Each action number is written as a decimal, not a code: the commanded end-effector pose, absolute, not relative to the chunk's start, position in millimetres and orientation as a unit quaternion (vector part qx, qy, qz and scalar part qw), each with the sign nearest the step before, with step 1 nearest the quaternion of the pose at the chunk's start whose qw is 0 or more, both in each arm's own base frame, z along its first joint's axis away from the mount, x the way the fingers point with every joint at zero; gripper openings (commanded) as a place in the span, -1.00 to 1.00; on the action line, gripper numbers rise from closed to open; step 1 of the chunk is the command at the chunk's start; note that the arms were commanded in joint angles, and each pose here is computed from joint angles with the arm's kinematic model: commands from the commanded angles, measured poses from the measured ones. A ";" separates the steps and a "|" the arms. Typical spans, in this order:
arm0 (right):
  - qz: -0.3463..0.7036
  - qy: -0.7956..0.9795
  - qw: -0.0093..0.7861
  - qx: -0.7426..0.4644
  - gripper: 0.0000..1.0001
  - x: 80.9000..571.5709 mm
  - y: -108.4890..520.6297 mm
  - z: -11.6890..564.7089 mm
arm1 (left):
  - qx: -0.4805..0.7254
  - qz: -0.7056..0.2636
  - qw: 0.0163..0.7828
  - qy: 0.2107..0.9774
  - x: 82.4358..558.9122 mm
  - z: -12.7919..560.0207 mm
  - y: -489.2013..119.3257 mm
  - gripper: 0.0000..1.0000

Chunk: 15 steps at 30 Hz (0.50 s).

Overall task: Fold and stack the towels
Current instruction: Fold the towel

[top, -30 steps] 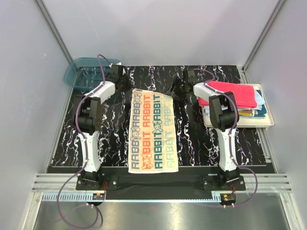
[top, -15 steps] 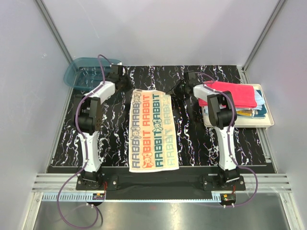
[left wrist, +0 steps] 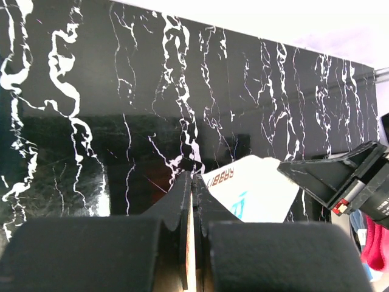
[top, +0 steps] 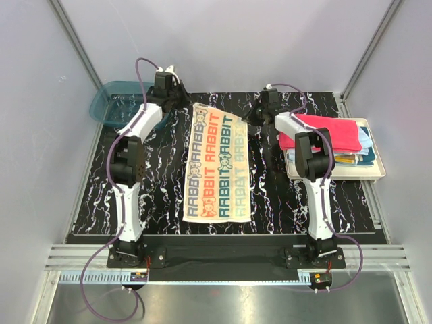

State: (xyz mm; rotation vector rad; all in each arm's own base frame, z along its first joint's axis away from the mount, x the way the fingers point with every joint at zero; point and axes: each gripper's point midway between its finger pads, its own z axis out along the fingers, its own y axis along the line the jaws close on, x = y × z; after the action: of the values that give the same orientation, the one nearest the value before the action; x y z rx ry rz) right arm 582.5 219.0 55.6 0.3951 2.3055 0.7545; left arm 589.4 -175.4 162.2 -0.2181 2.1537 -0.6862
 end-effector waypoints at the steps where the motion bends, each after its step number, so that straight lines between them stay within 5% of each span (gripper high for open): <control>1: 0.247 0.862 0.430 0.109 -0.75 594.6 194.4 112.3 | -0.071 -0.285 0.462 0.837 596.4 197.9 -172.4 -1.00; 12: 0.248 0.840 0.478 0.067 -0.62 535.2 186.1 146.1 | -0.111 -0.273 0.436 0.850 524.3 183.8 -166.6 -1.00; 15: 0.251 0.841 0.476 0.056 -0.36 509.7 191.4 141.1 | -0.116 -0.271 0.430 0.853 494.7 172.9 -172.8 -1.00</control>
State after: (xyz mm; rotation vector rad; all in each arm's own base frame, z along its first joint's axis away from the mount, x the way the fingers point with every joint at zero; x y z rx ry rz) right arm 517.3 195.2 115.9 0.1813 2.1442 0.6578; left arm 503.7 -173.5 135.7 -0.2771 2.2588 -0.6872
